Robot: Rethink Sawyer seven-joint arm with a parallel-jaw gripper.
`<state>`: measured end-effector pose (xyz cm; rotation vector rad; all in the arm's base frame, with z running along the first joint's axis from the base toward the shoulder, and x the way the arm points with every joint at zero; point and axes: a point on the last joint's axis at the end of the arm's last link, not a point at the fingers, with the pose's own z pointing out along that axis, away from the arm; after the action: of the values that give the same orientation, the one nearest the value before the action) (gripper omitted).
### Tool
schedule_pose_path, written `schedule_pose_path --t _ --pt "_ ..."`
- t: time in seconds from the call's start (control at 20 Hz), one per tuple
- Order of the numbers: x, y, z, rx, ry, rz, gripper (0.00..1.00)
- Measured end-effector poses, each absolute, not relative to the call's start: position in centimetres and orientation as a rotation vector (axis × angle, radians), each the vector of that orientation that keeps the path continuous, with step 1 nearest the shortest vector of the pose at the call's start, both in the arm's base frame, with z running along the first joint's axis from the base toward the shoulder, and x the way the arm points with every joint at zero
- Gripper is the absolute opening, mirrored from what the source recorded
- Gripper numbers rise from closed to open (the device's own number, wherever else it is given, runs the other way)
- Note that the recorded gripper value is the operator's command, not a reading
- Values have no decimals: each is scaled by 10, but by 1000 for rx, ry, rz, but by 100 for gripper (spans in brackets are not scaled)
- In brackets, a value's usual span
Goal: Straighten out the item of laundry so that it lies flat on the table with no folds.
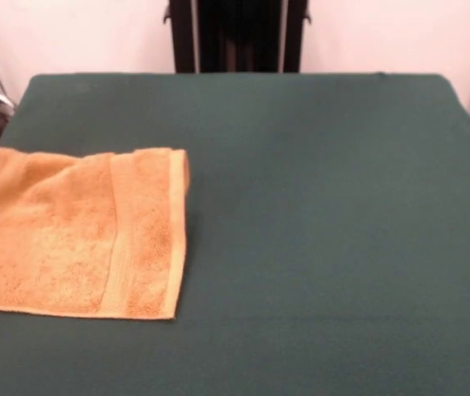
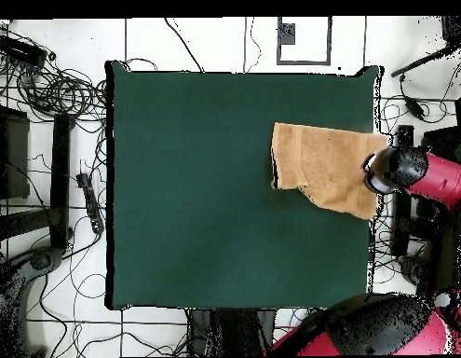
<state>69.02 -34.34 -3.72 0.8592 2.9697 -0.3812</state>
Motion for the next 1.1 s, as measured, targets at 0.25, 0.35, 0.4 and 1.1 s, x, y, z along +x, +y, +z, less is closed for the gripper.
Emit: schedule_pose_path --t 0.25,0.35,0.4,1.1 --pt "705 -350 -49 757 2848 -393 0" --pt "714 -354 -56 734 2797 -385 0" --pt "716 -356 -58 731 2787 -383 0" --pt "744 -366 -100 798 2710 -318 100"
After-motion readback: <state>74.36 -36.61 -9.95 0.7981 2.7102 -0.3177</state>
